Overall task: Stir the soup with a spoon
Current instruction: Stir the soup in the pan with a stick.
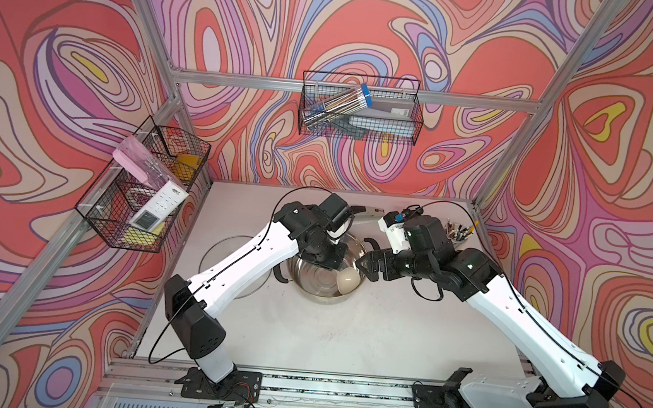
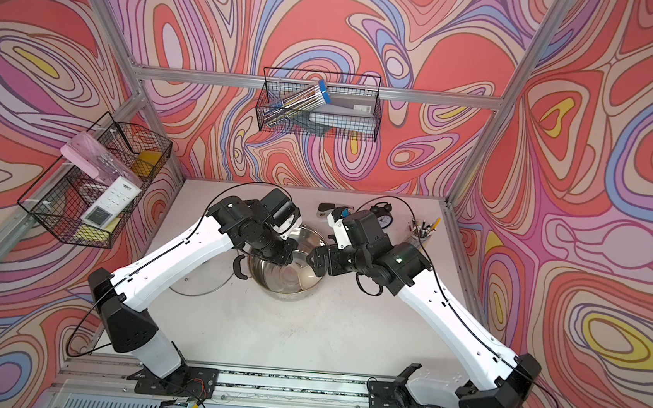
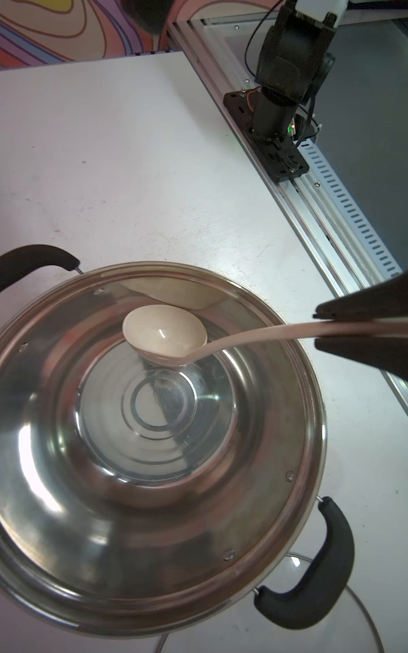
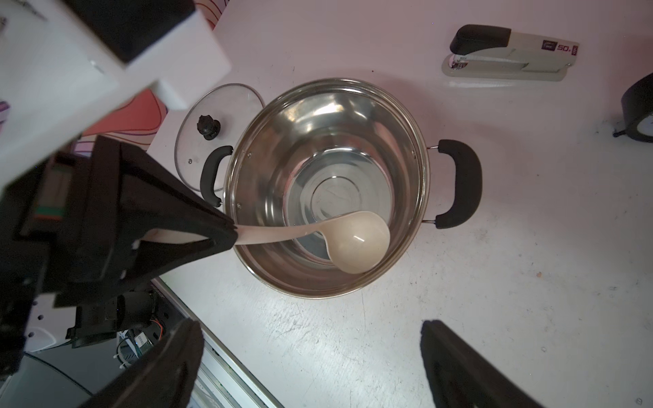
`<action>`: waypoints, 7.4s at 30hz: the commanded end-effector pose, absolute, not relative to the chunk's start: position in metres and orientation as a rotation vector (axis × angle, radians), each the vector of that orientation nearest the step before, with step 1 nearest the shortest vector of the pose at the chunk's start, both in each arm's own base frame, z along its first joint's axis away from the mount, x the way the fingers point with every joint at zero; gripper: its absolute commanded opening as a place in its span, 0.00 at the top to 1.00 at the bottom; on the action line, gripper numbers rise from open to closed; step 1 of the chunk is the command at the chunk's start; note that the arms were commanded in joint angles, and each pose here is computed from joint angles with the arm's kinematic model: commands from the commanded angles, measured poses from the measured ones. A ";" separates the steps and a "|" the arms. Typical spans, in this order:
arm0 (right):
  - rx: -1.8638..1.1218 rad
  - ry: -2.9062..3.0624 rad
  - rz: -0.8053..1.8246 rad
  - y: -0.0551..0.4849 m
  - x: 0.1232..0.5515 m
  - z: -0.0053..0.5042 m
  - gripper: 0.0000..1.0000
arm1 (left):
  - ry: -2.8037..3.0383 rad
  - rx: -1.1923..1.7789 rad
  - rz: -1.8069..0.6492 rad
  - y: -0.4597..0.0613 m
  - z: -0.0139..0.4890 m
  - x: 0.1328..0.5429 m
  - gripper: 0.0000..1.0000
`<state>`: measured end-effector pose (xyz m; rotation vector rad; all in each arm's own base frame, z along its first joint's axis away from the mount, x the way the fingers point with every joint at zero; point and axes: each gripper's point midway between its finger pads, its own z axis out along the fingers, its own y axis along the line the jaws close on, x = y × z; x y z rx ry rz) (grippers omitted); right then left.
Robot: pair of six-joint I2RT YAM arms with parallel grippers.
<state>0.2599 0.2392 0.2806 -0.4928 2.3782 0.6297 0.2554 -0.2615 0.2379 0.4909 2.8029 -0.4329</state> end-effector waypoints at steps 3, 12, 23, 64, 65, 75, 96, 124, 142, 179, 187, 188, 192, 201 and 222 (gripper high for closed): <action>-0.502 2.364 0.673 0.245 0.258 0.281 0.02 | 2.867 0.445 -0.275 -0.223 0.242 0.232 1.00; -0.515 2.367 0.675 0.246 0.255 0.279 0.02 | 2.886 0.352 -0.086 -0.181 0.243 0.244 1.00; -0.508 2.368 0.649 0.239 0.253 0.282 0.02 | 2.818 0.321 -0.037 -0.176 0.242 0.298 1.00; -0.505 2.363 0.668 0.247 0.258 0.285 0.02 | 2.938 0.320 -0.219 -0.186 0.228 0.270 1.00; -0.509 2.364 0.669 0.249 0.259 0.284 0.02 | 2.927 0.309 -0.180 -0.181 0.231 0.273 1.00; -0.513 2.361 0.654 0.249 0.261 0.287 0.02 | 2.783 0.264 0.019 -0.165 0.250 0.317 1.00; -0.604 2.226 0.632 0.246 0.259 0.289 0.02 | 2.742 0.440 -0.392 -0.258 0.252 0.310 1.00; -0.751 2.216 0.668 0.265 0.247 0.280 0.02 | 2.756 0.244 -0.084 -0.184 0.259 0.318 1.00; -0.796 2.150 0.638 0.269 0.253 0.284 0.02 | 2.728 0.331 -0.589 -0.269 0.256 0.311 1.00; -0.725 2.161 0.492 0.278 0.254 0.293 0.02 | 2.657 0.320 -0.281 -0.233 0.264 0.338 1.00; -0.698 2.174 0.494 0.277 0.254 0.292 0.02 | 2.700 0.409 -0.406 -0.255 0.255 0.318 1.00; -0.698 2.171 0.492 0.277 0.255 0.292 0.02 | 2.710 0.425 -0.414 -0.255 0.253 0.312 1.00; -0.704 2.163 0.499 0.283 0.258 0.294 0.02 | 2.749 0.449 -0.442 -0.251 0.247 0.293 1.00; -0.758 2.169 0.539 0.305 0.261 0.286 0.02 | 2.810 0.429 -0.269 -0.213 0.237 0.271 1.00; -0.712 2.166 0.480 0.297 0.266 0.286 0.02 | 2.712 0.275 -0.258 -0.225 0.251 0.351 1.00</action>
